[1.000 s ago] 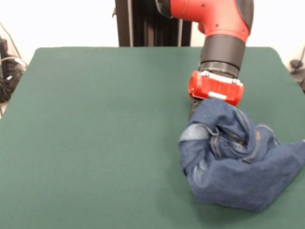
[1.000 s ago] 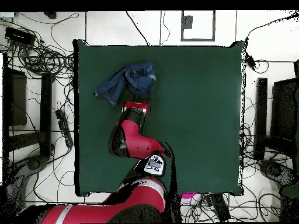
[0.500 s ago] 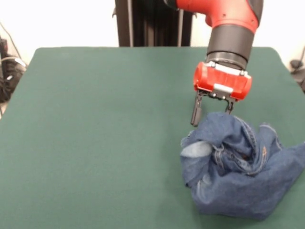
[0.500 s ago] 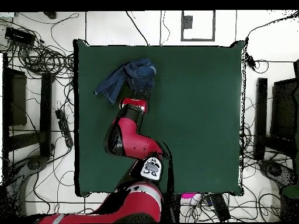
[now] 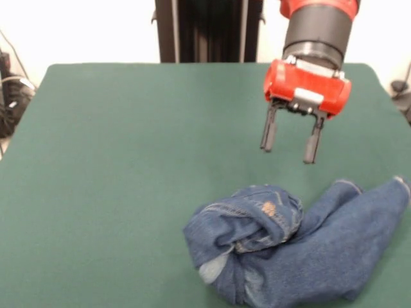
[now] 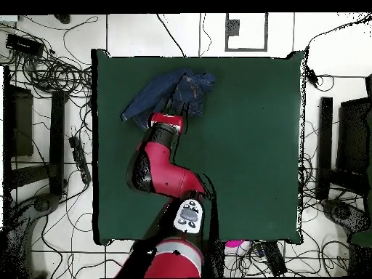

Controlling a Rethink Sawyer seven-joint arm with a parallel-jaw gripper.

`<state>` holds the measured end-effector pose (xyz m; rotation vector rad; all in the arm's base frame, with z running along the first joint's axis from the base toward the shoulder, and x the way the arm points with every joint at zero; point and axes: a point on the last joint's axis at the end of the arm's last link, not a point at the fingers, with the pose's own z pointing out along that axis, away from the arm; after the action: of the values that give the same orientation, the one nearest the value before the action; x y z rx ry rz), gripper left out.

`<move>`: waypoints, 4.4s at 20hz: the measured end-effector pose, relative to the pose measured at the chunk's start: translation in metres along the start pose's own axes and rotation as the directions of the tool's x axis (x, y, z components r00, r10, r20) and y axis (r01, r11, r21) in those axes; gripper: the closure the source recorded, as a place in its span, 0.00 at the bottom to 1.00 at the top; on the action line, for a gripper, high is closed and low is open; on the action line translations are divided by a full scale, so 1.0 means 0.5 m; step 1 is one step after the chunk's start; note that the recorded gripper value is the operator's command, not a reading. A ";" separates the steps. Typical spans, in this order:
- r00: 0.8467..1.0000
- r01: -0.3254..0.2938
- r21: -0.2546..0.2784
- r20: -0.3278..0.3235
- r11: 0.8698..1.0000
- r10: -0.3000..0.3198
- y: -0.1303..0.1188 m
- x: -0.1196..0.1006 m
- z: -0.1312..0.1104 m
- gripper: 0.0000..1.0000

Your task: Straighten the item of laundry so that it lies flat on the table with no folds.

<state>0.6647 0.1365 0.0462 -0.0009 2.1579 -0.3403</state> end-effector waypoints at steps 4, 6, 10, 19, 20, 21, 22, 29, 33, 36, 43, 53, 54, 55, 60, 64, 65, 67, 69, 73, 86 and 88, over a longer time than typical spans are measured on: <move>0.999 -0.007 -0.002 0.038 1.000 0.007 0.004 -0.037 -0.011 0.00; 0.999 -0.010 -0.004 0.049 1.000 0.010 0.004 -0.052 -0.015 0.00; 0.998 -0.028 0.008 0.053 1.000 0.028 -0.001 -0.065 -0.014 0.00; 0.995 -0.056 0.052 0.080 0.997 0.052 0.024 -0.053 -0.014 0.00; 0.994 -0.050 0.060 0.104 0.997 0.043 0.032 -0.046 -0.013 0.00; 0.993 -0.047 0.062 0.116 0.997 0.039 0.034 -0.043 -0.013 0.00; 0.992 -0.045 0.064 0.122 0.997 0.037 0.035 -0.042 -0.013 0.00; 0.989 -0.032 0.087 0.146 0.996 0.019 0.035 0.014 0.017 0.00; 0.996 -0.051 0.099 0.072 0.994 0.044 0.007 0.061 0.048 0.00; 0.995 -0.076 0.111 -0.054 0.991 0.082 -0.028 0.128 0.082 0.00; 0.991 -0.058 0.078 -0.120 0.995 0.067 -0.066 0.183 0.130 0.00; 0.996 -0.030 0.041 -0.086 0.999 0.033 -0.058 0.174 0.146 0.00; 0.996 -0.030 0.041 -0.084 0.999 0.033 -0.058 0.174 0.146 0.00; 0.996 -0.030 0.041 -0.083 0.999 0.033 -0.057 0.173 0.145 0.00; 0.997 -0.028 0.041 -0.068 0.999 0.030 -0.054 0.170 0.144 0.00; 0.998 -0.025 0.037 -0.065 0.999 0.028 -0.048 0.168 0.142 0.00; 0.998 -0.025 0.036 -0.064 0.999 0.027 -0.046 0.168 0.141 0.00; 0.998 -0.023 0.032 -0.064 0.999 0.025 -0.040 0.168 0.139 1.00; 0.998 -0.019 0.026 -0.062 0.999 0.021 -0.030 0.167 0.136 1.00; 0.998 -0.014 0.017 -0.059 1.000 0.015 -0.017 0.165 0.130 1.00; 0.911 -0.090 0.198 -0.378 0.976 0.161 0.009 0.150 0.025 1.00; 0.847 -0.062 0.179 -0.511 0.982 0.147 0.042 0.156 -0.032 1.00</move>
<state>0.6096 0.1503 -0.0135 0.3360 2.6510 -0.4894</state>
